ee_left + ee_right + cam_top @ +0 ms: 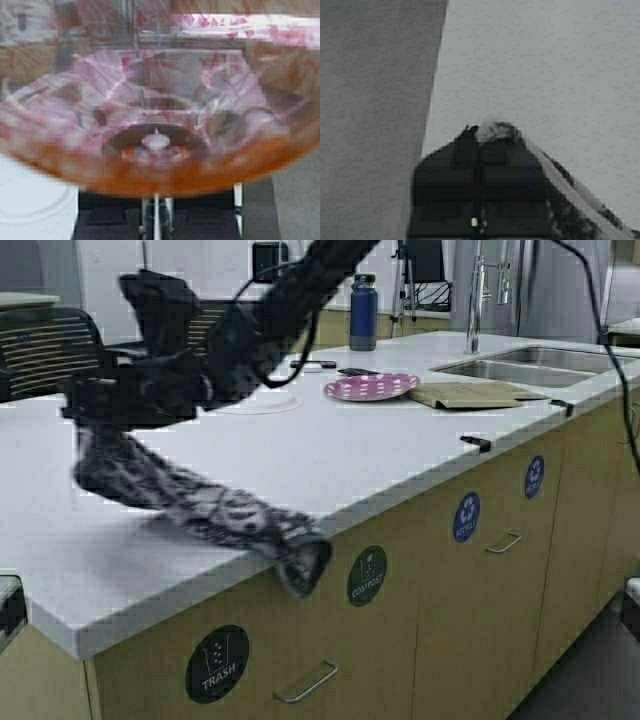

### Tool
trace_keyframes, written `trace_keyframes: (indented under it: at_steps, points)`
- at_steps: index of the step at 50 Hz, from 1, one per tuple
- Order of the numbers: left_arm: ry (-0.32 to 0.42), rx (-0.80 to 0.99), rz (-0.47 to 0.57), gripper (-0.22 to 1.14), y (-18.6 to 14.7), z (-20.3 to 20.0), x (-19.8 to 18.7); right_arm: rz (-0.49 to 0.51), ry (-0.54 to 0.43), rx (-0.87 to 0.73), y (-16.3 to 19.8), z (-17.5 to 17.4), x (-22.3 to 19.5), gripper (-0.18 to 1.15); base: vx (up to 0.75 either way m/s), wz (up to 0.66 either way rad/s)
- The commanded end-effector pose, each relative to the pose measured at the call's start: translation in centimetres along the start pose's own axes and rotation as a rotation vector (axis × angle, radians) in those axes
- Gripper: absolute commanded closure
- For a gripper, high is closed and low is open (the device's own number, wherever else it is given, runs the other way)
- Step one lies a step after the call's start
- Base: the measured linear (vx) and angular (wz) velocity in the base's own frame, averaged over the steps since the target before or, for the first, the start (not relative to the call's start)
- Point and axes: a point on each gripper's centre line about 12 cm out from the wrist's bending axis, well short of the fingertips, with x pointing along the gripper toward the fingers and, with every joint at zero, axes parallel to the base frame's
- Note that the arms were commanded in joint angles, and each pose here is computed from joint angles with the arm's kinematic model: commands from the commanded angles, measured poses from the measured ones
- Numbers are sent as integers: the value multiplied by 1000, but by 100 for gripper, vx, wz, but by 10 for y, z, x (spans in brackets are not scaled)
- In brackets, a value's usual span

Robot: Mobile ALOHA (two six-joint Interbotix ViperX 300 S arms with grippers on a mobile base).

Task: Get the cloth and wipe up the spill under the wine glass

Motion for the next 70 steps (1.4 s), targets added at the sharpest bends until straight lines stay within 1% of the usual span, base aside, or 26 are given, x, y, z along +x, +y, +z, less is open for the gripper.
trace_keyframes:
  at_steps: [1,5,12,18,22,27,31,45,56,70]
  points:
    - [-48,3,9,68,3,17,3,20,-65,-3,10,32,0,91,0,0]
    - [-44,3,12,68,5,15,6,-25,-54,6,-15,33,-6,91,0,0]
    - [-20,0,11,68,6,2,14,-164,-13,41,-92,23,-28,91,0,0]
    - [7,-12,6,68,6,-14,18,-283,1,77,-156,15,-54,91,0,0]
    - [19,-20,3,68,5,-26,20,-341,2,95,-187,10,-70,91,0,0]
    - [35,-25,-6,68,4,-44,23,-391,6,109,-212,4,-84,91,1,-1]
    - [56,-35,-17,68,2,-61,26,-410,18,117,-219,-1,-91,91,0,0]
    - [142,-62,-52,68,-5,-137,30,-431,47,124,-227,-17,-102,91,0,0]
    - [148,-94,-73,68,-9,-190,24,-461,56,137,-239,-23,-113,91,0,0]
    - [142,-119,-87,68,-11,-240,17,-477,63,144,-245,-30,-122,91,0,0]
